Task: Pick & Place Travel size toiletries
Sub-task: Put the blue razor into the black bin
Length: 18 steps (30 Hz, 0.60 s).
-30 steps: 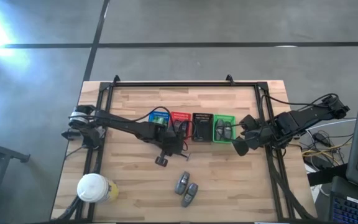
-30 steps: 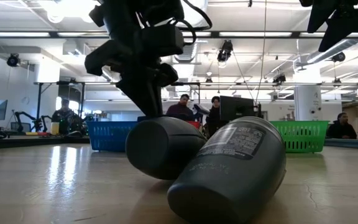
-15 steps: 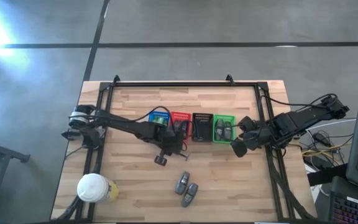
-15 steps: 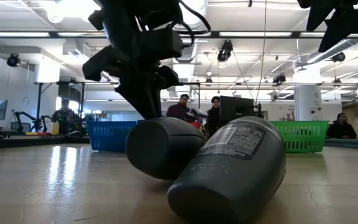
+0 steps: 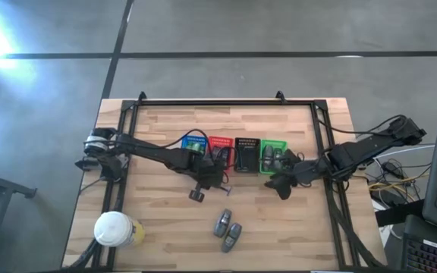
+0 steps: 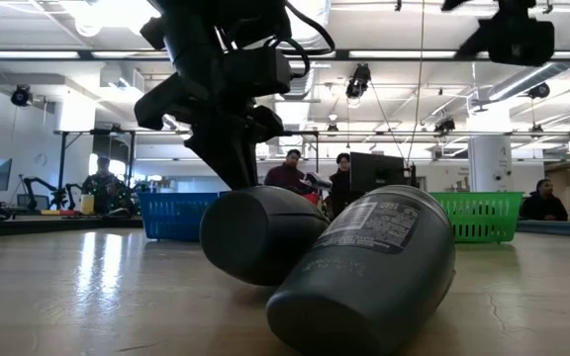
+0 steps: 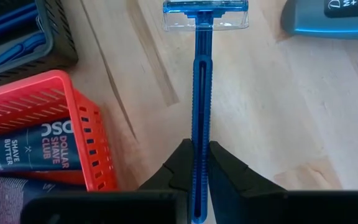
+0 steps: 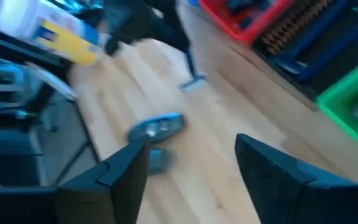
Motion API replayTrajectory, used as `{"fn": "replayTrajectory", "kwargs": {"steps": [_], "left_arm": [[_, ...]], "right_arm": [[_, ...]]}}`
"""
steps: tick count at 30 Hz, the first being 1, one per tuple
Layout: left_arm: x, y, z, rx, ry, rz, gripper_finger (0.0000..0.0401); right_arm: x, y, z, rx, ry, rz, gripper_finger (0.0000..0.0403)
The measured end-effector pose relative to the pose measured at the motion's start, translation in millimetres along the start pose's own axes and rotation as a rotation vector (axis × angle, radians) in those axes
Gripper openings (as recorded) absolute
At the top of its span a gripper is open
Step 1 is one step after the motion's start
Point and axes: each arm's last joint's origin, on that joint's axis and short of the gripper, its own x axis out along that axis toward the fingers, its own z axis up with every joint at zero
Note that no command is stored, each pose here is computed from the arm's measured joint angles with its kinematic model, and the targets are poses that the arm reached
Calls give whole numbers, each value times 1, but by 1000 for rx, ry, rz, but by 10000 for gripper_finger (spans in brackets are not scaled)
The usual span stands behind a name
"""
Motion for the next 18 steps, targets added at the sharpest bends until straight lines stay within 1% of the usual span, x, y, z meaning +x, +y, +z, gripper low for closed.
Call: {"fn": "replayTrajectory", "kwargs": {"steps": [2,5,8,18], "left_arm": [[0,0,0,0,0,0,30],[0,0,1,1,0,1,30],[-3,0,5,6,-16,4,30],[-2,-2,4,21,-8,10,30]], "right_arm": [[-2,2,2,-7,-16,10,216],[-5,1,3,-4,-22,-27,198],[-7,3,4,0,-29,-16,186],[-6,1,3,0,-23,-30,171]]}}
